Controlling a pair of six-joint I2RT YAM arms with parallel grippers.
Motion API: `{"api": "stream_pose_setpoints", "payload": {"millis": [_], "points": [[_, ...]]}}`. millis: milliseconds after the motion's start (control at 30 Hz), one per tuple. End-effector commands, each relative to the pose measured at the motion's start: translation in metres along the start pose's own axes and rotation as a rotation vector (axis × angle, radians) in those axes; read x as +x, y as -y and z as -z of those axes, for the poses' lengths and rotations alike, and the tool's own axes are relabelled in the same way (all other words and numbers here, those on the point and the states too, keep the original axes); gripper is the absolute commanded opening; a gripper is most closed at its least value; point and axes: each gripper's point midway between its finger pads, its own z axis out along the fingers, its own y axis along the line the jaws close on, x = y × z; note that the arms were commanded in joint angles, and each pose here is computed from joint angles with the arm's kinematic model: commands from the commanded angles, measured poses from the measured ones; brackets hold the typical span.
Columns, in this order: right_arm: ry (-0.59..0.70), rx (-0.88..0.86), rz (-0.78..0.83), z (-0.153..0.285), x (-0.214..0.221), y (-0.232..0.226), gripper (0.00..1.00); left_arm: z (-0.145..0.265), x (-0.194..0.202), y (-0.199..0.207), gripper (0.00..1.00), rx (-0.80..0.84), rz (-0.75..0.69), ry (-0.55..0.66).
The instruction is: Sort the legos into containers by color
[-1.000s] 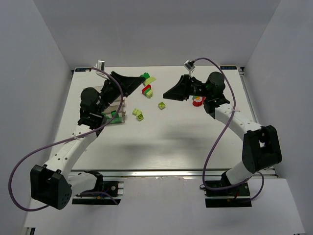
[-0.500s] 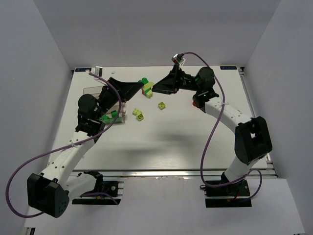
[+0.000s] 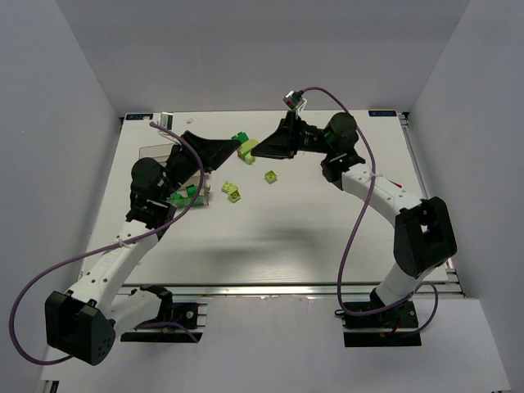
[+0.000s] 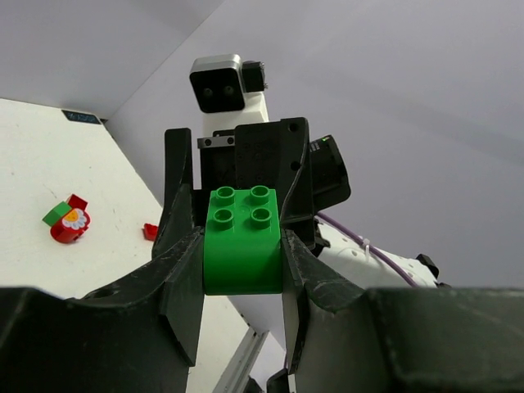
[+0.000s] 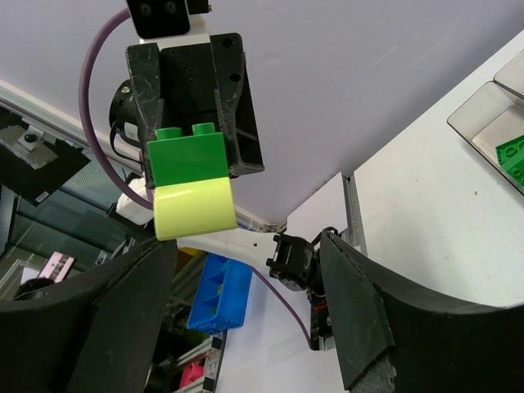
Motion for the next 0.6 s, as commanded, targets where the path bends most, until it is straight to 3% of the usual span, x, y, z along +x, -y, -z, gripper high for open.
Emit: {"api": "stream_pose_setpoints", "payload": {"millis": [0,333,567], "points": [[0.012,-0.071,0.133,-0.0012,-0.0130,-0.0419,0.75,0.0039,0.0046,0.0010,0.00,-0.002,-0.018,-0.016],[0.023,-0.093,0.128,-0.0070,-0.0190,-0.0453,0.69,0.0038,0.0094,-0.0046,0.00,-0.004,0.000,-0.024],[0.008,-0.091,0.114,-0.0103,-0.0140,-0.0415,0.60,0.0027,0.0091,-0.0041,0.00,0.002,-0.001,-0.024]]}}
